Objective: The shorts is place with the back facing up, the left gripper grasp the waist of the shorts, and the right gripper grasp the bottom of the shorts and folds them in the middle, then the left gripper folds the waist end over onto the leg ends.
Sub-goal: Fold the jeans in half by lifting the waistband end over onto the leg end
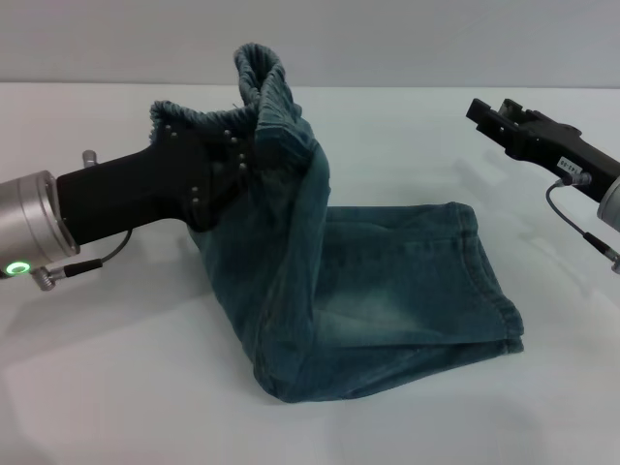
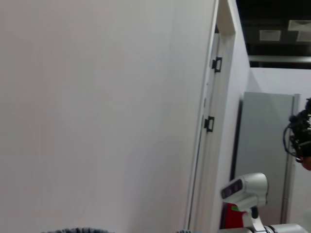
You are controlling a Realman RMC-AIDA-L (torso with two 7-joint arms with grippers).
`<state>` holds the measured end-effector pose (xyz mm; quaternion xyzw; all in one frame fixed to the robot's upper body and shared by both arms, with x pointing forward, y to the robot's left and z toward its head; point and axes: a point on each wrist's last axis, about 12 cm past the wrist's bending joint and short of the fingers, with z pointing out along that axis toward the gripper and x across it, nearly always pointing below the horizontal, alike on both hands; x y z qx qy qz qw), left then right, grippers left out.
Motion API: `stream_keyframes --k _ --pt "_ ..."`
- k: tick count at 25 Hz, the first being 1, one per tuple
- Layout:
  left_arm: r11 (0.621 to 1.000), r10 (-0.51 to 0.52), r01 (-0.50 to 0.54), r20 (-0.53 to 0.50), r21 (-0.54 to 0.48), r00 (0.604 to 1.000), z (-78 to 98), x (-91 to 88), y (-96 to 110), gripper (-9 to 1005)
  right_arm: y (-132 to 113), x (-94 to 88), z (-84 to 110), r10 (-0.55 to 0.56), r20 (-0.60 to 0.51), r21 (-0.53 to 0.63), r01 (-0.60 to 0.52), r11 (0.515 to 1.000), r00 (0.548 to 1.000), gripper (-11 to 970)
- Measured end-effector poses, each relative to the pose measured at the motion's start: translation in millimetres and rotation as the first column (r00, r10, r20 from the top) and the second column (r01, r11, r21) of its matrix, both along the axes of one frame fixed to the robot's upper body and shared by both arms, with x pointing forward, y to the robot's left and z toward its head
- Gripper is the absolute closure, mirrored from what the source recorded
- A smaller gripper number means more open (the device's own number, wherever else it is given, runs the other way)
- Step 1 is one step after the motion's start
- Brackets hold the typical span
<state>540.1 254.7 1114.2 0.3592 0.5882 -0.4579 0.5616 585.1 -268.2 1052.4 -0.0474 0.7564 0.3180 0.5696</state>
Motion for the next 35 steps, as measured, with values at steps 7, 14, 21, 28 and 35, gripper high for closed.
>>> stream_keyframes --k 7,14,21,28,35 --pt "1.0 -0.028 0.028 -0.022 0.009 0.999 -3.0 3.3 -10.5 865 -13.4 -1.5 1.0 -0.062 0.009 0.025 0.062 0.998 0.998 362" --pt "0.995 -0.077 0.079 -0.038 0.059 0.996 -7.2 5.3 -24.8 851 -31.3 -2.6 4.8 -0.138 0.028 0.052 0.136 0.989 0.99 361" --pt "0.988 -0.137 0.139 -0.043 0.062 0.99 -4.5 5.9 -36.5 837 -30.2 -1.8 3.6 -0.136 0.033 0.03 0.135 0.99 0.99 362" --pt "0.987 -0.146 0.149 -0.041 0.062 0.988 -4.0 5.8 -38.2 714 -30.2 -1.7 3.4 -0.137 0.032 0.029 0.136 0.99 0.99 361" --pt "0.995 -0.097 0.098 -0.029 0.025 0.995 -3.9 3.9 -29.2 465 -30.5 -2.1 3.2 -0.138 0.032 0.029 0.137 0.99 0.99 362"
